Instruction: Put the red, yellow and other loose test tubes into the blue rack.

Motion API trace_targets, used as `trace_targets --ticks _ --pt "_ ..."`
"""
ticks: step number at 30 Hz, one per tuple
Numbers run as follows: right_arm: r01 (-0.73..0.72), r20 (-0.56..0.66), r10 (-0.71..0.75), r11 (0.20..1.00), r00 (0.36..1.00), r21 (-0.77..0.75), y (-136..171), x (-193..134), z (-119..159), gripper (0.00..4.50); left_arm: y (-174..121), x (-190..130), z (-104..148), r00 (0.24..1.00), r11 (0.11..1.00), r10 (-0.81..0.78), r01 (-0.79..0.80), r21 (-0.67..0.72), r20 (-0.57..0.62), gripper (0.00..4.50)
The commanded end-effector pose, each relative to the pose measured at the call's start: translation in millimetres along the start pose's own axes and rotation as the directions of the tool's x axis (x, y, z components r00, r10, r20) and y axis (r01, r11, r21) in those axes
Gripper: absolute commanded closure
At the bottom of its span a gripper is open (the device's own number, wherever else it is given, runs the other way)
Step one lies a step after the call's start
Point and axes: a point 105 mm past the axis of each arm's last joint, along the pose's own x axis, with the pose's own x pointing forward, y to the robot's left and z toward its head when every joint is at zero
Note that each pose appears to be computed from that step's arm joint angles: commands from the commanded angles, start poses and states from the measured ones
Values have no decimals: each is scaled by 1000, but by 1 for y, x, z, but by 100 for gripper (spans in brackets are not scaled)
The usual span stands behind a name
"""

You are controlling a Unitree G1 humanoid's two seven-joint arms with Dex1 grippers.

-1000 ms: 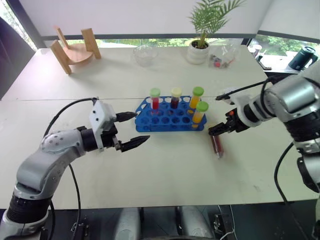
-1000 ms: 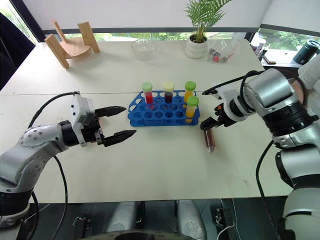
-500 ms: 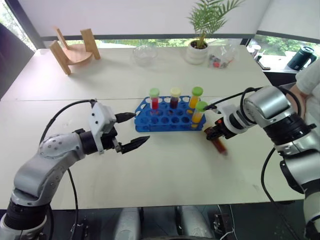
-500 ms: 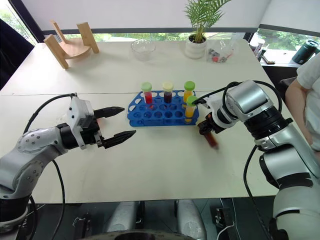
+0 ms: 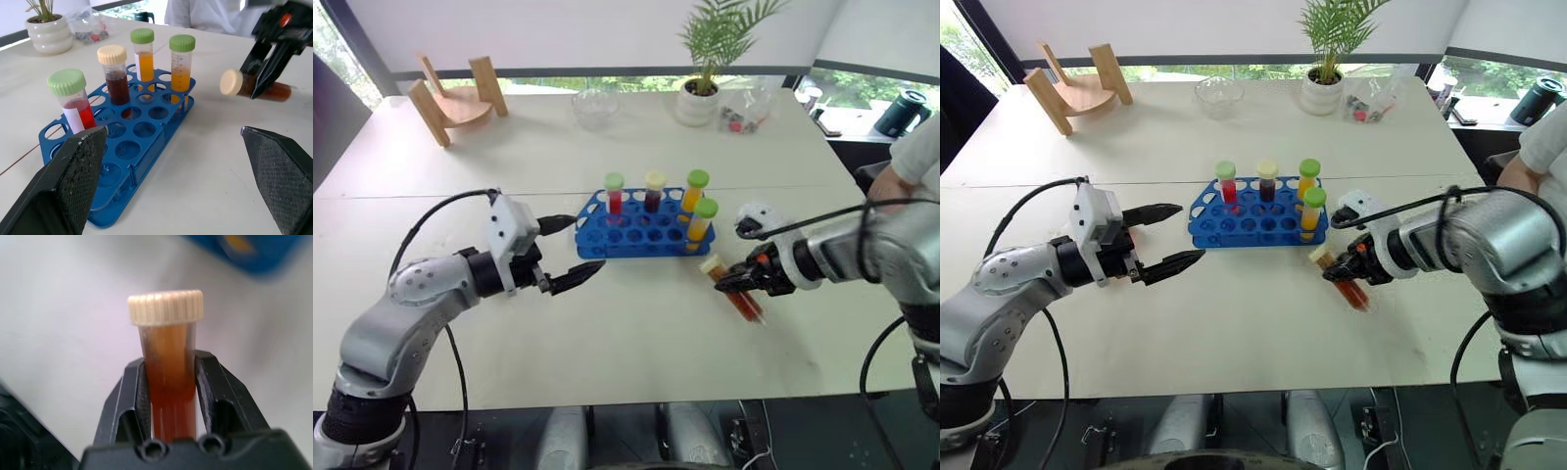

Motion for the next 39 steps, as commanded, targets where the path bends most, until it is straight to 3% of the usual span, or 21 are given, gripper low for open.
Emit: trace_targets --ticks 1,4,6,9,11,19,39 --pt "46 359 10 988 933 -147 19 0 44 364 5 -2 9 1000 999 -1 1 36 9 0" --pt "115 541 -28 985 841 -128 20 9 64 364 8 -3 9 1000 999 -7 6 36 4 0" --pt "152 708 -55 985 704 -75 19 12 83 364 12 -3 10 1000 999 -10 10 37 -3 0" --pt "214 847 -141 976 512 33 10 17 99 364 16 -5 10 1000 999 -14 14 41 -17 0" --pt "267 880 -181 961 440 65 7 25 100 364 16 -5 11 1000 999 -21 22 41 -20 0" --pt "358 877 -232 931 422 74 -2 57 76 364 15 -9 12 999 999 -24 25 45 -34 0" --pt "419 855 -313 899 414 127 -13 71 54 364 12 -11 12 999 999 -13 15 47 -40 0"
